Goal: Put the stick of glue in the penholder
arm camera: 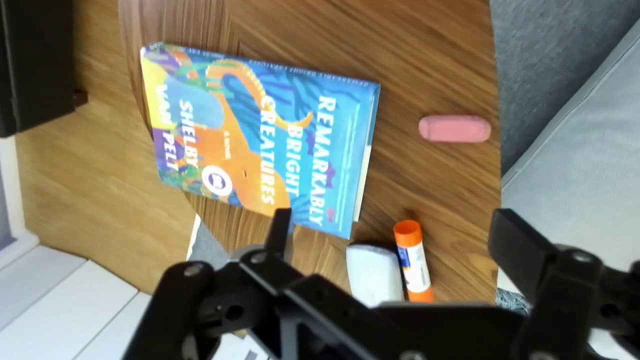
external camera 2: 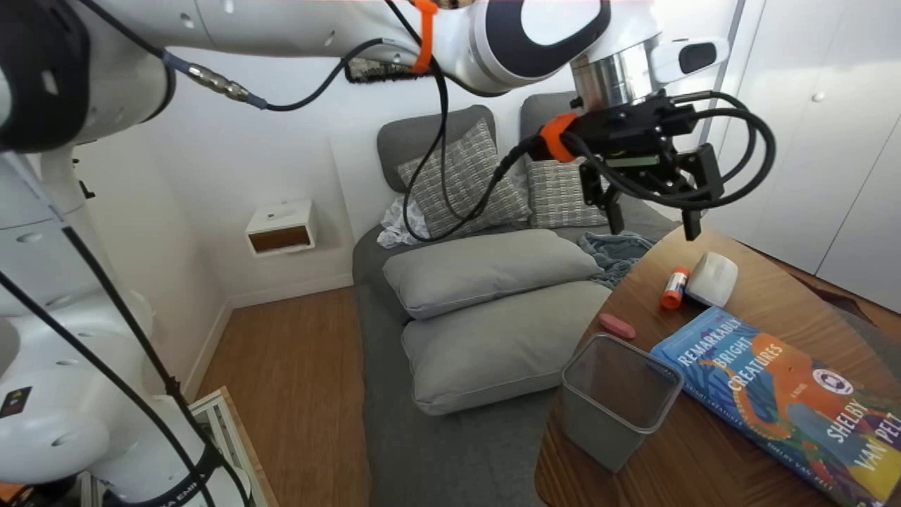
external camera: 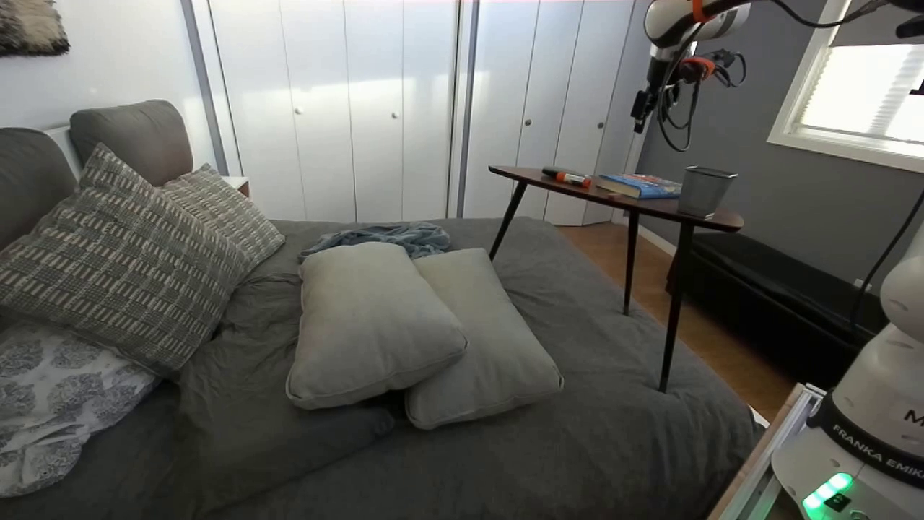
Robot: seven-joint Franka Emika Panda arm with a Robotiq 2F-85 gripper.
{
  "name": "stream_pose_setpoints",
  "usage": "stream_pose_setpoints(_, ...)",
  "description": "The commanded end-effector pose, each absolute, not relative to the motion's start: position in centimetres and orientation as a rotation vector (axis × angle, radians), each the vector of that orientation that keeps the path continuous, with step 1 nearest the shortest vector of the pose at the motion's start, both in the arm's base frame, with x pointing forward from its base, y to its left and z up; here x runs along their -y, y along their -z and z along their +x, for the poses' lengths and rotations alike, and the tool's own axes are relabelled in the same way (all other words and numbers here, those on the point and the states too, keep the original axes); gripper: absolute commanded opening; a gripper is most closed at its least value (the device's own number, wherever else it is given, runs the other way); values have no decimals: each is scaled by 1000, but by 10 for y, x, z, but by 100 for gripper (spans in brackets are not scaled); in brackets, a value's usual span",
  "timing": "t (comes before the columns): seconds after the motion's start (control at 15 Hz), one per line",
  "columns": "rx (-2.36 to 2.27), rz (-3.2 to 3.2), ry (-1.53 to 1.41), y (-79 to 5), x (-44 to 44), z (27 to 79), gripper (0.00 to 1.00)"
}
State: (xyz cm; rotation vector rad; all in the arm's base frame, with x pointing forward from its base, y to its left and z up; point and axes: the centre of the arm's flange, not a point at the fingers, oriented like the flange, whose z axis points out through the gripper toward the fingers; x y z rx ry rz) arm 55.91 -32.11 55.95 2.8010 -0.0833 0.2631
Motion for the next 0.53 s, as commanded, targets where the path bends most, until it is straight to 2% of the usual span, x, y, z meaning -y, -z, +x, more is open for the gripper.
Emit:
stream_pose_setpoints(0.0, -78, 2806, -357, -567, 359, 617, 100)
stream_pose_setpoints(0.33, -35, 2920, -373, -556, 399, 668, 100)
stream_pose_setpoints(0.4, -11, 2940, -348, -552, 403, 668, 100)
stream_pose_setpoints(0.47, -27, 2897, -358, -532, 370, 623, 100)
